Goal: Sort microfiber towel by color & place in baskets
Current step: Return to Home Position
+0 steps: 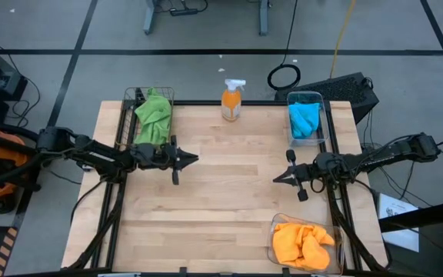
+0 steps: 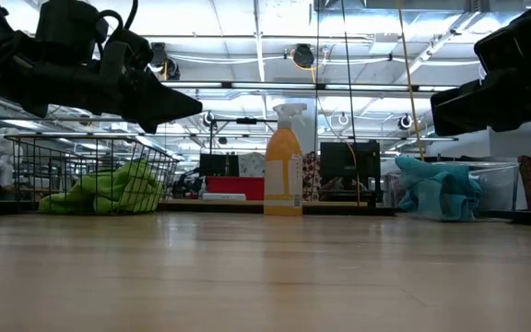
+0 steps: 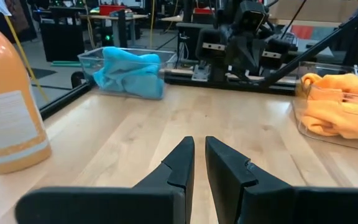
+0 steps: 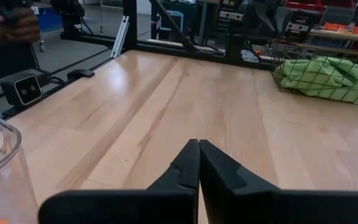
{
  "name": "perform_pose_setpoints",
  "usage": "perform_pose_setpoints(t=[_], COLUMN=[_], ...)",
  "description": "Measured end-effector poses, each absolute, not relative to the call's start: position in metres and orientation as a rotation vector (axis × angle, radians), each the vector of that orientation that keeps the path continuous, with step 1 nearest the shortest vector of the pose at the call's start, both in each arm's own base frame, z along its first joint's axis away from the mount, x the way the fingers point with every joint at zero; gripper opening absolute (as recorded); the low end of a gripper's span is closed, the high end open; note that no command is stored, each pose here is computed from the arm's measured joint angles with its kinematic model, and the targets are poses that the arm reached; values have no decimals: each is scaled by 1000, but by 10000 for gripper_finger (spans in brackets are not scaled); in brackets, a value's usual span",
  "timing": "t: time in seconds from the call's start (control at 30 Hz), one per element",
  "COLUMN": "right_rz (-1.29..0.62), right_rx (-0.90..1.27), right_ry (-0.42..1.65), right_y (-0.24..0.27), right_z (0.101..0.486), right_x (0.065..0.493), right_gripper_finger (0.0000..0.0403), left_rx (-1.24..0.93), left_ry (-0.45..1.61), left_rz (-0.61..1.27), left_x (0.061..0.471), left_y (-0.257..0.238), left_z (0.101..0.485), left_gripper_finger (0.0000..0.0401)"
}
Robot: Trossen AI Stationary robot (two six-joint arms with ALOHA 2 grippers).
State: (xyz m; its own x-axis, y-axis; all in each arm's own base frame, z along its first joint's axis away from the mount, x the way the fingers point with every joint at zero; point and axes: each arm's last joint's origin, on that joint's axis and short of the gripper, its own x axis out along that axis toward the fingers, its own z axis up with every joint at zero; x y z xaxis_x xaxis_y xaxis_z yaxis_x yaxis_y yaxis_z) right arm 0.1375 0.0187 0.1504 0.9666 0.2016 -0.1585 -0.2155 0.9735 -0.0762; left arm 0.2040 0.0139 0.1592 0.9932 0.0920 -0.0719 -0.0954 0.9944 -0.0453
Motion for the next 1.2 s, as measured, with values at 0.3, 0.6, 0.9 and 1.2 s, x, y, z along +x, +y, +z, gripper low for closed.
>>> perform_pose_setpoints(t=[0.3, 0.6, 0.9, 1.2], right_rz=[213, 211, 176, 150], right_rx=[-97, -100, -82, -66], right_ry=[186, 195, 201, 179], right_y=[19, 19, 14, 11], right_z=[147, 146, 146, 149], right_x=[137, 137, 136, 135], right_gripper_finger=[0, 0, 0, 0], left_rx=[-48, -122, -88, -56], left_ry=[89, -27, -15, 5], left_rz=[94, 96, 90, 114], left_x=[199, 169, 168, 165], left_y=[14, 11, 11, 12], left_z=[153, 142, 142, 145], left_gripper_finger=[45, 31, 6, 3])
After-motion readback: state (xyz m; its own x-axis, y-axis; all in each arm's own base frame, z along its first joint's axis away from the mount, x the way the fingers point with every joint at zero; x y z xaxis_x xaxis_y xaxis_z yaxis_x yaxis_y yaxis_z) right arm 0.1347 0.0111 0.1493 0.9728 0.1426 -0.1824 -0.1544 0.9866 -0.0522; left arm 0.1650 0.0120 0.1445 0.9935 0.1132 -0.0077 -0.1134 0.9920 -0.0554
